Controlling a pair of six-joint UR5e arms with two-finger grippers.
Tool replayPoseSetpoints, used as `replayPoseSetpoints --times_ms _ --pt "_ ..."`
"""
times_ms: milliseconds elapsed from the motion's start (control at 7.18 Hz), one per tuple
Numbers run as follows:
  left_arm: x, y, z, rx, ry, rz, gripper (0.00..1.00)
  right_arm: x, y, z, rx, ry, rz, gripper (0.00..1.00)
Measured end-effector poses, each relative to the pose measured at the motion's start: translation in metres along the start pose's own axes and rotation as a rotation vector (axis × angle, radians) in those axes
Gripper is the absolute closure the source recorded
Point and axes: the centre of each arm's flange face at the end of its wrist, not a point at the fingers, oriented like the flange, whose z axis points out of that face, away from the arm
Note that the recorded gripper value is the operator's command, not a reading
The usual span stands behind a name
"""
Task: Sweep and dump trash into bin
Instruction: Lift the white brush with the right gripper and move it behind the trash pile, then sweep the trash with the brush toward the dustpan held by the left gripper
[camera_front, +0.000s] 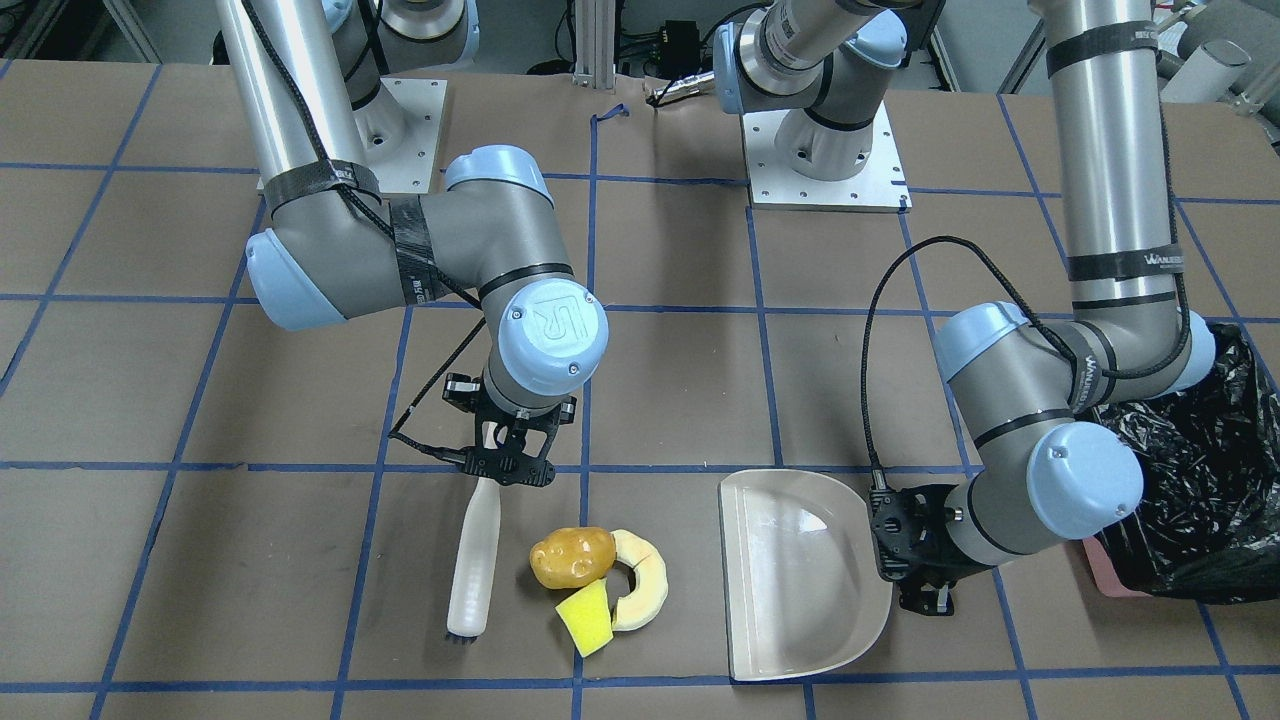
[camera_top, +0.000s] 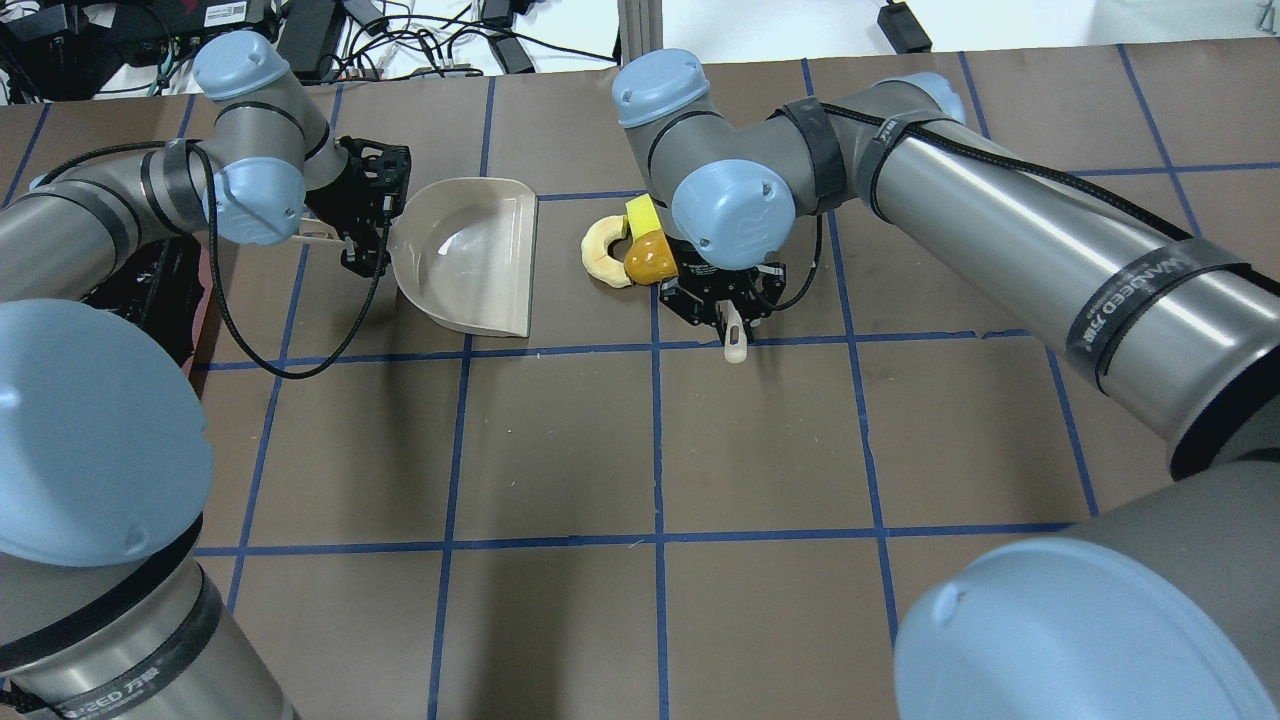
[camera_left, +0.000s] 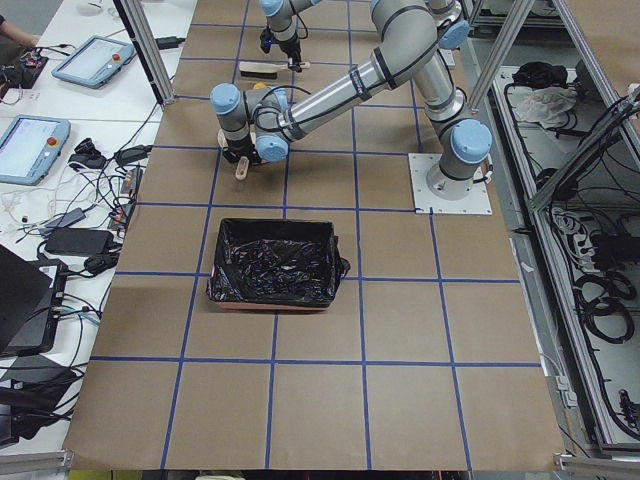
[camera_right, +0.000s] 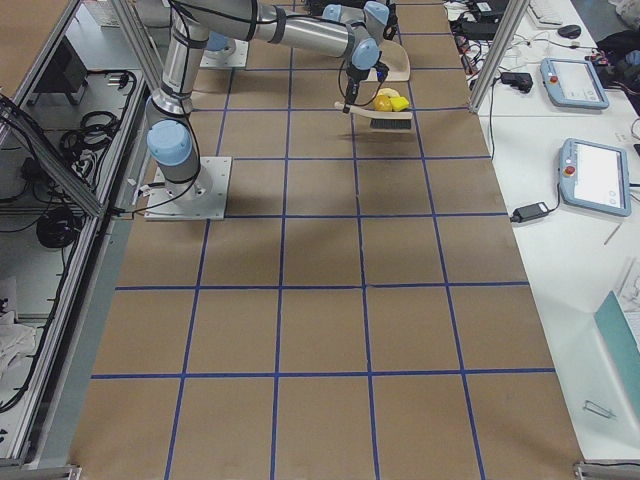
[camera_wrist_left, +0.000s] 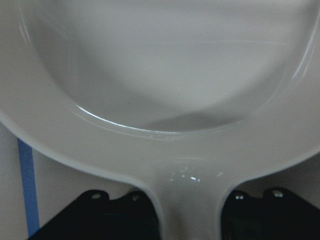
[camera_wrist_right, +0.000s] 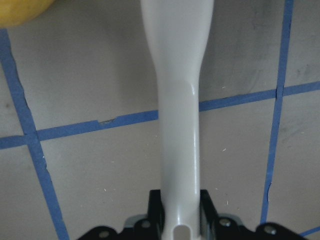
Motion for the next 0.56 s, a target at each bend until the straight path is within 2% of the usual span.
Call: replayPoseSetpoints --times_ms 279,557 --pt "0.000 0.000 -0.001 -0.001 -0.003 0.000 1.00 -0.008 0.001 0.001 -0.002 -0.039 0.019 0.98" --pt "0.000 0.000 -0.001 -0.002 -0.004 0.000 1.00 -0.022 0.000 0.001 0.006 -0.052 0.032 0.98"
